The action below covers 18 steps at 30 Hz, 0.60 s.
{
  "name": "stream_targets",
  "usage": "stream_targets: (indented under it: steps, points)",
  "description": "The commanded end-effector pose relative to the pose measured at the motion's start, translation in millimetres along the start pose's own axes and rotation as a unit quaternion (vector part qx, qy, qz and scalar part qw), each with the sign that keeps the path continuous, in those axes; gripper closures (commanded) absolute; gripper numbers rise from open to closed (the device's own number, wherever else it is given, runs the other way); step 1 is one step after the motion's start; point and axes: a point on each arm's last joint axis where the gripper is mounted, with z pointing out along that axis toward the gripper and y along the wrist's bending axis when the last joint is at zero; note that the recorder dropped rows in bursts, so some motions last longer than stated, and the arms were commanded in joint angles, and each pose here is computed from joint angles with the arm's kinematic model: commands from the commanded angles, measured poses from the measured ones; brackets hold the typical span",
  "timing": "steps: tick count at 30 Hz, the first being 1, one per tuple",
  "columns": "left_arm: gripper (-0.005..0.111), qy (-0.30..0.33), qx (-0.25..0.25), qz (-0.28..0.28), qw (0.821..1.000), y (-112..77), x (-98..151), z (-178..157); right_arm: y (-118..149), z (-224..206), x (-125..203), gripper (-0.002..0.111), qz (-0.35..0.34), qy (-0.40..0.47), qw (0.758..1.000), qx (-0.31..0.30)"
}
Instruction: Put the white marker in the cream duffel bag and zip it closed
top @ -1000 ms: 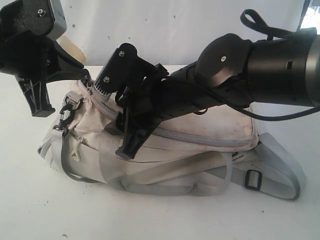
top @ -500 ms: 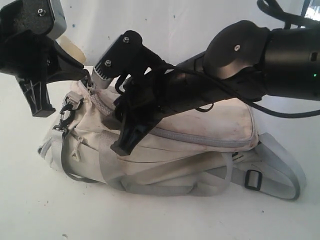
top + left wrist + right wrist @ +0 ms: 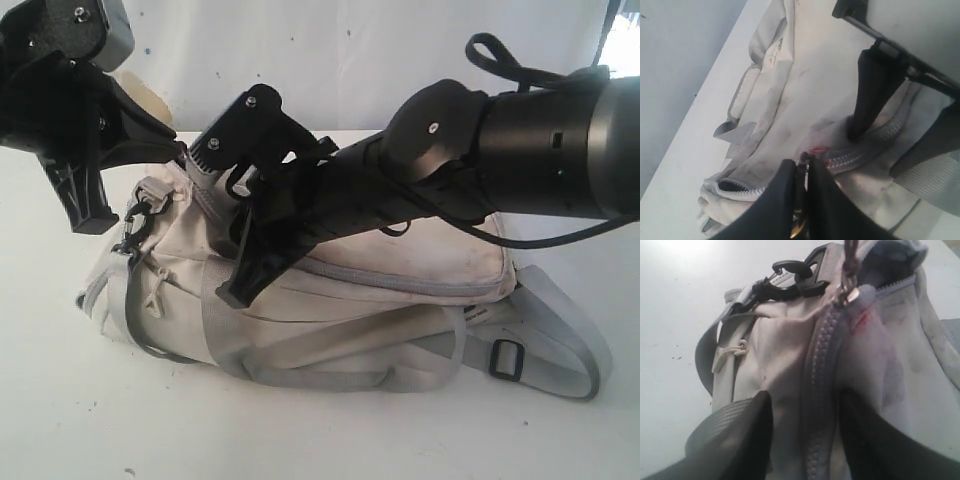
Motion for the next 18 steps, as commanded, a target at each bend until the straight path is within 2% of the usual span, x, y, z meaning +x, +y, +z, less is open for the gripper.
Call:
stream_targets:
  steps: [1, 3, 5, 6, 7, 11, 14, 18]
  points:
    - [0.107, -0.020, 0.000, -0.025, 0.999, -0.2, -5, -3, -4, 7, 4, 0.067, 0.006, 0.001, 1.000, 0.020]
    - [0.107, -0.026, 0.001, -0.031, 0.999, -0.4, -6, -3, -3, 14, 9, 0.071, 0.008, 0.012, 1.000, 0.015]
    - [0.107, -0.029, 0.001, -0.035, 0.999, -0.4, -6, -3, -2, 20, 14, 0.085, 0.010, 0.021, 1.000, 0.009]
    - [0.107, -0.029, 0.001, -0.035, 0.999, -0.4, -6, -3, -1, 21, 15, 0.099, 0.010, 0.024, 1.000, 0.003]
    - [0.107, -0.029, 0.001, -0.035, 0.999, -0.4, -6, -3, 0, 21, 15, 0.108, 0.011, 0.026, 1.000, -0.001]
    - [0.107, -0.028, -0.013, -0.031, 0.999, 2.2, -6, -3, 5, 21, 17, 0.108, 0.016, 0.036, 0.999, -0.027]
    - [0.107, -0.021, -0.055, -0.049, 0.997, 9.7, -4, -4, 9, 20, 19, 0.108, 0.027, 0.046, 0.997, -0.049]
    - [0.107, -0.013, -0.095, -0.045, 0.994, 17.0, -3, -5, 10, 16, 20, 0.108, 0.027, 0.066, 0.996, -0.056]
